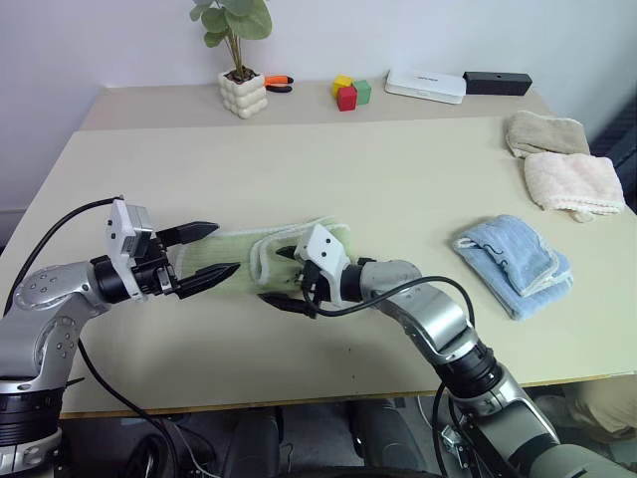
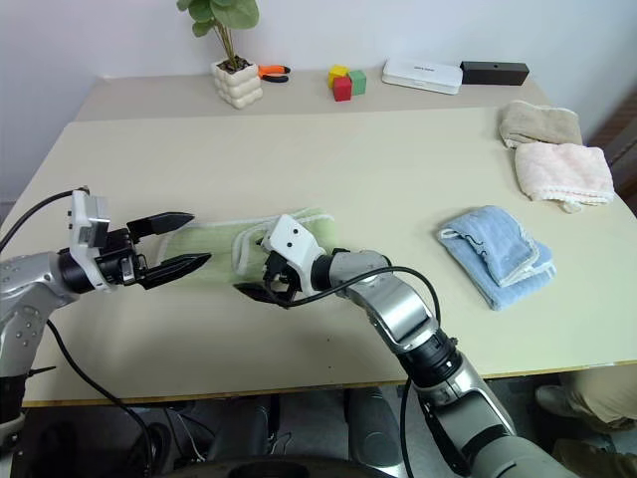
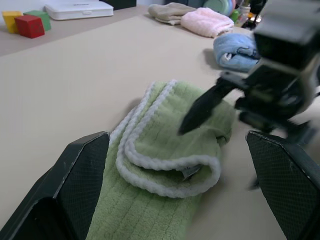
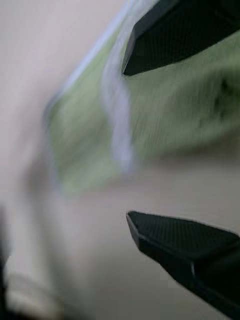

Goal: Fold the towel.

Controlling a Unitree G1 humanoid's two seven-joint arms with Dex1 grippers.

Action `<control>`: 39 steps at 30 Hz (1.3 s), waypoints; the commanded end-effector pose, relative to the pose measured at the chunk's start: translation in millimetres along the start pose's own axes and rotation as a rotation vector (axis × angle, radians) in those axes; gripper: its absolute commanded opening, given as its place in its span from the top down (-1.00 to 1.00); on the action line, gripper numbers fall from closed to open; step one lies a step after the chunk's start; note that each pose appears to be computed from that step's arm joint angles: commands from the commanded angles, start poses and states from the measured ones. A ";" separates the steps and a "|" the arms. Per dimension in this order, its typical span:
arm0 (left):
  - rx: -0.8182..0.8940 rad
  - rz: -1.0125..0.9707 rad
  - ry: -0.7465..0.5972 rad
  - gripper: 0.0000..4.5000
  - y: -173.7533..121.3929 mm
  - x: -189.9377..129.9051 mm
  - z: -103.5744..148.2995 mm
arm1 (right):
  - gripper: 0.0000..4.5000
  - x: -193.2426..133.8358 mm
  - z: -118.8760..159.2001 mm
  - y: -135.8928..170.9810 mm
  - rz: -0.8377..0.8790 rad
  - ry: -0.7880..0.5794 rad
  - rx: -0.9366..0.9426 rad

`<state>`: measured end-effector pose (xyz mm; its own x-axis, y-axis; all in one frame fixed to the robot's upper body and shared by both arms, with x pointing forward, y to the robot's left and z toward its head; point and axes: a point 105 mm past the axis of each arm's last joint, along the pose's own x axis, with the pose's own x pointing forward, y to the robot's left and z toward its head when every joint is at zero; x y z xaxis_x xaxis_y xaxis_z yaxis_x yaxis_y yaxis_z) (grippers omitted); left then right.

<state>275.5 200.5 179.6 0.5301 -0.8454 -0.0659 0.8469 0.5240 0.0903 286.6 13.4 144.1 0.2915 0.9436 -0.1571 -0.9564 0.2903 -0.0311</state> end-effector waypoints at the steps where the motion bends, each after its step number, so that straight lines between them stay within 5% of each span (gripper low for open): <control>1: 0.028 -0.016 -0.019 -1.00 -0.6 1.5 6.9 | -0.88 -15.8 33.8 -10.4 -0.024 -0.132 0.047; 3: 0.027 -0.019 -0.023 -1.00 -0.7 3.3 6.9 | -0.63 -18.7 43.1 -30.4 -0.126 -0.202 0.099; 10: 0.029 -0.025 -0.027 -1.00 -1.4 5.7 6.9 | 0.96 -10.7 18.1 -55.2 -0.309 -0.159 0.073; 15: 0.028 -0.026 -0.024 -1.00 -1.8 5.5 6.7 | 0.98 -2.2 -10.9 -47.6 -0.296 -0.097 0.049; 20: 0.026 -0.026 -0.023 -1.00 -2.7 6.2 6.5 | 0.98 -4.5 -58.3 -67.9 -0.456 0.069 -0.070; 27: 0.005 -0.032 -0.016 -1.00 -8.6 7.5 2.1 | 0.98 1.2 -65.1 -63.4 -0.428 0.077 -0.107; 31: -0.016 -0.022 -0.024 -1.00 -10.9 7.1 0.4 | 0.41 1.8 -56.9 -58.2 -0.384 0.035 -0.095; 37: -0.047 0.000 -0.027 -1.00 -13.2 5.5 -3.0 | -0.98 -1.9 -37.4 -57.9 -0.347 -0.013 -0.102; 39: -0.055 0.012 -0.033 -1.00 -12.0 4.5 -2.2 | -0.98 -3.9 -29.1 -58.6 -0.342 -0.031 -0.104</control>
<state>270.3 190.5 163.8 0.5355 -0.8416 -0.0700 0.8440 0.5363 0.0079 340.8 -13.1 97.0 0.6004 0.7853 -0.1511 -0.7987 0.5793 -0.1630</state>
